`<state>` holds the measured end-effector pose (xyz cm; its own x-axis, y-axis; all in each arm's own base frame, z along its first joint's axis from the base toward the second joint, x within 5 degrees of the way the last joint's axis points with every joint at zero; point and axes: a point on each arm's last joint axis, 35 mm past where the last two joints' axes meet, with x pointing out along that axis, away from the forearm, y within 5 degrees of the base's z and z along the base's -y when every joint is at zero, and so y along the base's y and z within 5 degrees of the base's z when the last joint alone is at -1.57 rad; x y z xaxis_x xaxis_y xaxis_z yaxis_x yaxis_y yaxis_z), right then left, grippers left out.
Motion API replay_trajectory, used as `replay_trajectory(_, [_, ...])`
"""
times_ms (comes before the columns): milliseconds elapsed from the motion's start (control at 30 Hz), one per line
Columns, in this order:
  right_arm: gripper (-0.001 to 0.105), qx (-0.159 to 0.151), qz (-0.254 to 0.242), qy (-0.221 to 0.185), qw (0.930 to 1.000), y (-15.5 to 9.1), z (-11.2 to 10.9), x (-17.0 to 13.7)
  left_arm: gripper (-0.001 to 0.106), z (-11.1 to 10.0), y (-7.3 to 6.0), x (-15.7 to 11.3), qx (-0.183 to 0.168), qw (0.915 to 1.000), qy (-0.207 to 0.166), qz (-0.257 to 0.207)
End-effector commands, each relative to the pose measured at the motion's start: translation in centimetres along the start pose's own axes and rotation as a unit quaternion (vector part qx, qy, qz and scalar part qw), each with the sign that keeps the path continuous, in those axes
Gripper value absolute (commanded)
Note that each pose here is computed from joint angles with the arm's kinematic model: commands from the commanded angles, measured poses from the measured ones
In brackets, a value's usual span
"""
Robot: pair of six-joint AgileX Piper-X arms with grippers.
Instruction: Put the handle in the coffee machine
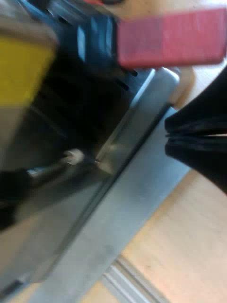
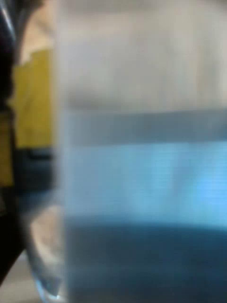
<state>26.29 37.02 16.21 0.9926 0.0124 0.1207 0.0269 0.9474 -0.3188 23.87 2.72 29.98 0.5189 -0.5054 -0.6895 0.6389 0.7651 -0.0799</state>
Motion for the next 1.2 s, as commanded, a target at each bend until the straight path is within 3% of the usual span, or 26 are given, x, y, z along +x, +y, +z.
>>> replay_trajectory(33, [0.027,0.059,-0.016,-0.037,0.9974,-1.0,2.6,0.4,0.0,0.0,0.8,0.7,-0.007,0.9998,0.013,0.011])
replay_trajectory(167, [0.027,0.059,-0.016,-0.037,0.9974,-1.0,2.6,0.4,0.0,-0.3,1.1,1.8,-0.011,0.9996,0.026,-0.004])
replay_trajectory(267, [0.027,0.059,-0.016,-0.037,0.9974,-1.0,2.6,0.4,0.0,-0.1,0.6,2.4,0.014,0.9992,0.032,-0.02])
replay_trajectory(433, [0.027,0.059,-0.016,-0.037,0.9974,-1.0,2.6,0.4,0.0,0.9,-2.2,4.1,0.064,0.9935,0.076,-0.055])
replay_trajectory(733, [0.027,0.059,-0.016,-0.037,0.9974,-1.0,2.6,0.4,0.0,0.9,-5.2,5.0,0.078,0.9825,0.12,-0.119])
replay_trajectory(933, [0.027,0.06,-0.016,-0.038,0.9973,-1.1,3.1,0.2,0.0,1.6,-7.5,4.5,0.103,0.9784,0.11,-0.142])
replay_trajectory(1033, [0.027,0.041,-0.015,-0.019,0.9989,-1.0,3.1,-0.2,0.0,1.8,-8.0,4.2,0.105,0.9785,0.105,-0.143])
replay_trajectory(1200, [0.027,0.037,0.009,0.015,0.9992,-1.1,1.9,-2.1,0.0,1.9,-8.2,4.1,0.087,0.9801,0.1,-0.148])
